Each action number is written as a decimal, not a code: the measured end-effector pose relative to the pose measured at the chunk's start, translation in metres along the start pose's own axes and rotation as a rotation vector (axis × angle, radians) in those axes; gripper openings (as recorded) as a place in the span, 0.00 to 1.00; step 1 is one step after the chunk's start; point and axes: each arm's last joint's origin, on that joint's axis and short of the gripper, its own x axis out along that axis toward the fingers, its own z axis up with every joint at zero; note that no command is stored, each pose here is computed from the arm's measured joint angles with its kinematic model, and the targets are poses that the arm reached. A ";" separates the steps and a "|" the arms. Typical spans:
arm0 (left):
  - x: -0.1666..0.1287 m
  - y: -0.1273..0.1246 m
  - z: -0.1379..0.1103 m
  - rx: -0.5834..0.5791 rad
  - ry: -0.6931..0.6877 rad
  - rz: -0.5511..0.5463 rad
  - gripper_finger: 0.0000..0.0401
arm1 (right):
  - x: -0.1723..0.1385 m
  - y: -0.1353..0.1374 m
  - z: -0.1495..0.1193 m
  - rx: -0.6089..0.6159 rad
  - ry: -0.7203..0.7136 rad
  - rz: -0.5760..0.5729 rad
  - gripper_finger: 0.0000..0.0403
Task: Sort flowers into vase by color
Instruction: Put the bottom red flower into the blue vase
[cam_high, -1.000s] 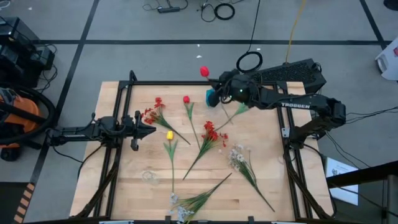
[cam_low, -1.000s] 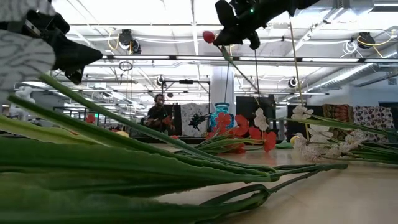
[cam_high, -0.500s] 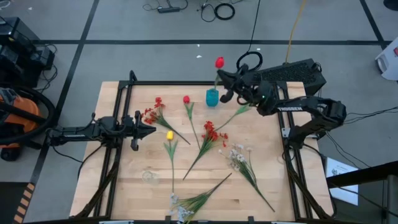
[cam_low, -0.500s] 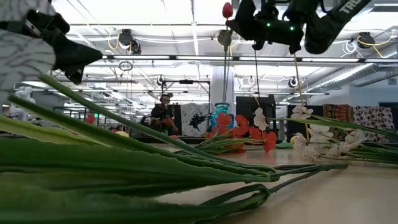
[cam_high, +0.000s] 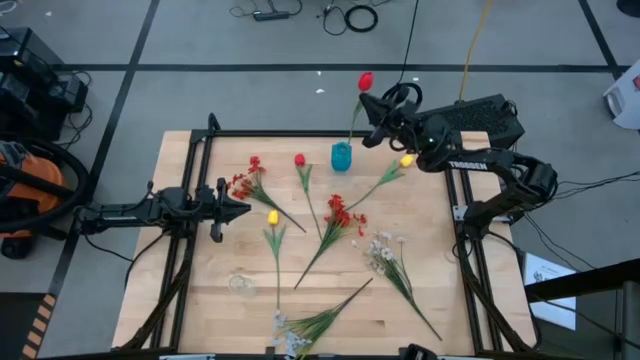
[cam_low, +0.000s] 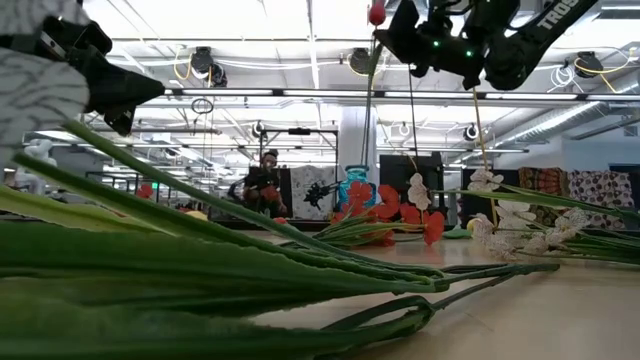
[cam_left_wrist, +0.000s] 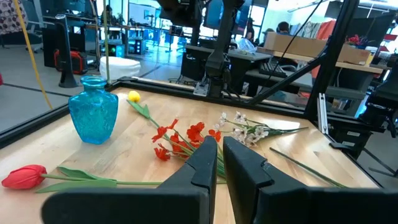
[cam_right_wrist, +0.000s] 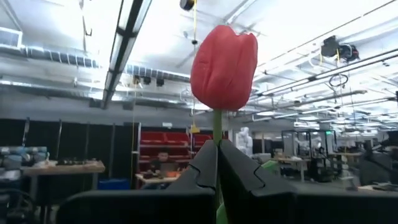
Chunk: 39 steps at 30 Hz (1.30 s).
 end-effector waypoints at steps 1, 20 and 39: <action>0.000 0.000 0.000 0.000 0.000 0.000 0.09 | 0.000 -0.001 0.001 -0.001 -0.006 0.004 0.00; 0.000 0.000 0.000 0.000 0.000 0.000 0.09 | 0.000 -0.002 -0.007 -0.029 0.056 0.034 0.00; 0.000 0.000 0.000 0.000 0.000 0.000 0.09 | -0.007 -0.006 -0.090 0.073 0.282 0.012 0.00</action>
